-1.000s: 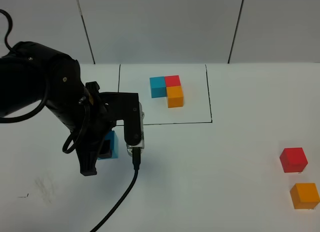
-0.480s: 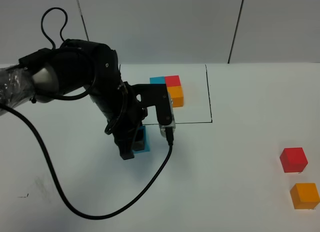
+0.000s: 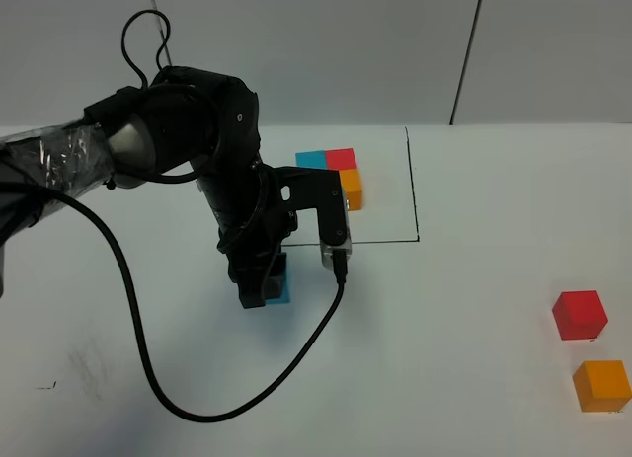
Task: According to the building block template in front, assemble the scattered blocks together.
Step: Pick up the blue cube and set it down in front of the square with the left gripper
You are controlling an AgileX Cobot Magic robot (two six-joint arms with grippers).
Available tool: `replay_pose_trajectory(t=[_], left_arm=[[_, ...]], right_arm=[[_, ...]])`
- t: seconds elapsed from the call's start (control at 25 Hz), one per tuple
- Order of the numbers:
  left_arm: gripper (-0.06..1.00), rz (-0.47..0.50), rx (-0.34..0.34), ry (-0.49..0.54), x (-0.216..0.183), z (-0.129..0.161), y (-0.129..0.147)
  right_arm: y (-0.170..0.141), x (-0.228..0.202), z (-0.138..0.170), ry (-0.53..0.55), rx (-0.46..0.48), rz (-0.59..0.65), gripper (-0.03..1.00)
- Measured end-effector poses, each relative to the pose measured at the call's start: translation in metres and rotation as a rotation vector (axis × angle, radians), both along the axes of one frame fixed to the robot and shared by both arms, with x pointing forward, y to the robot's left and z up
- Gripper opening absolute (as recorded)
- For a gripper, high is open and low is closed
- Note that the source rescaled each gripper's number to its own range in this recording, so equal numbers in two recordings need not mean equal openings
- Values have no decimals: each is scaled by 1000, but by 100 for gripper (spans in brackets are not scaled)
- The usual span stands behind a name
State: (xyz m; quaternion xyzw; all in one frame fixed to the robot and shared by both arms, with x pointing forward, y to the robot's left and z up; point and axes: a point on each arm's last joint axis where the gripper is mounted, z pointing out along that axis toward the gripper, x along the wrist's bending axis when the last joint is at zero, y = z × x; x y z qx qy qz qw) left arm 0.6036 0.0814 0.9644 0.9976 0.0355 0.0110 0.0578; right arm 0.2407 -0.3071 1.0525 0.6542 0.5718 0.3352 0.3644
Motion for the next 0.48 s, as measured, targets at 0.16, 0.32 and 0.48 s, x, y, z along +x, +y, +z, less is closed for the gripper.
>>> replay_pose_trajectory(t=[0.16, 0.32, 0.48], left_arm=[[0, 2, 21, -14, 2, 0, 2], [0, 3, 17, -25, 3, 0, 1], [0, 3, 29, -4, 6, -15, -1]], right_arm=[[0, 0, 0, 0, 0, 0, 65], [0, 0, 0, 0, 0, 0, 65], [0, 0, 0, 0, 0, 0, 65]])
